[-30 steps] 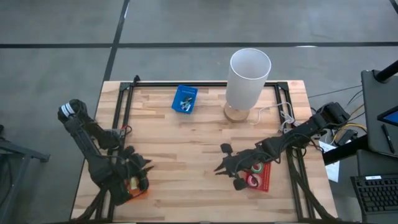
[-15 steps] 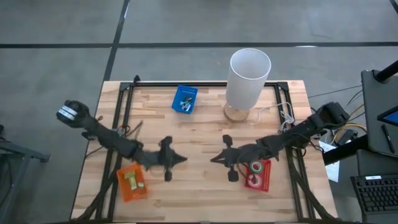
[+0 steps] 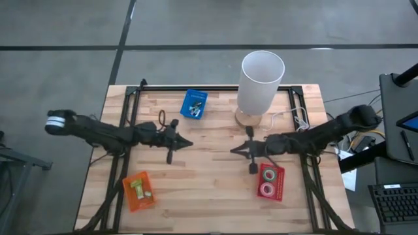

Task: Pick and place Stapler, Stapler remover, tape
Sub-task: Return to Home Position

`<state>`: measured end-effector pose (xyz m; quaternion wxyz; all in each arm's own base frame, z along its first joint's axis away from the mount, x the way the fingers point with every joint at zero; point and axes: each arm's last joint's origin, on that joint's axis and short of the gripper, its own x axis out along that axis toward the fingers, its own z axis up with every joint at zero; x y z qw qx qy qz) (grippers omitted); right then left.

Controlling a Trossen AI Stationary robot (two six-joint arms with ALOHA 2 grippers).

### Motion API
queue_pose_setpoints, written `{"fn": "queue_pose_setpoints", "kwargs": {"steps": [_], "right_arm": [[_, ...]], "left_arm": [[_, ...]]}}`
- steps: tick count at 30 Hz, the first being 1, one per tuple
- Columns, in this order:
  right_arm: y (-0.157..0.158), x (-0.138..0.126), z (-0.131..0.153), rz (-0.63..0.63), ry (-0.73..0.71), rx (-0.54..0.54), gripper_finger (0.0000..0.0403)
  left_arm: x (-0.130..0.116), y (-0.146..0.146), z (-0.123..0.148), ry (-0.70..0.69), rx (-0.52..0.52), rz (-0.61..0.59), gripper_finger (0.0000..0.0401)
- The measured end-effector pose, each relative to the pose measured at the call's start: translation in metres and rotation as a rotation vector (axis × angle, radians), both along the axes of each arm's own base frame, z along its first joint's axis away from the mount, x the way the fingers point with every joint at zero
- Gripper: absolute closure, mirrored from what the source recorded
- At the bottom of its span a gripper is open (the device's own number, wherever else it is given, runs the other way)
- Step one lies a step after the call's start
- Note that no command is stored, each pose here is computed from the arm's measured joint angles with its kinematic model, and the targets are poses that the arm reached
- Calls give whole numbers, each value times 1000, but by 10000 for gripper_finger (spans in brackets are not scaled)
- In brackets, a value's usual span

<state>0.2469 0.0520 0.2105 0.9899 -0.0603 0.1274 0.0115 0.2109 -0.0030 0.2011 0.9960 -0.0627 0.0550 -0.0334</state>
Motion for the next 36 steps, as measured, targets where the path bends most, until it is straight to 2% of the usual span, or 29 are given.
{"fn": "queue_pose_setpoints", "kwargs": {"steps": [4, 11, 16, 24, 30, 36], "right_arm": [[-8, -31, 1, -1, -42, 18, 394], [-19, -80, -9, -4, -148, 94, 394], [-25, -105, -16, -4, -204, 123, 394], [-31, -131, -20, -2, -227, 111, 394], [-34, -145, -25, -2, -193, 102, 394], [-35, -150, -42, 9, -243, 94, 394]], "left_arm": [[-25, 4, 2, 49, 47, 39, 394], [-61, 4, 4, -97, 24, 47, 395], [-79, 4, 2, -128, 3, 47, 389], [-102, 3, 1, -110, -1, 44, 395], [-113, 3, -7, -135, 44, 45, 392], [-114, 4, -33, -133, 57, 60, 395]]}}
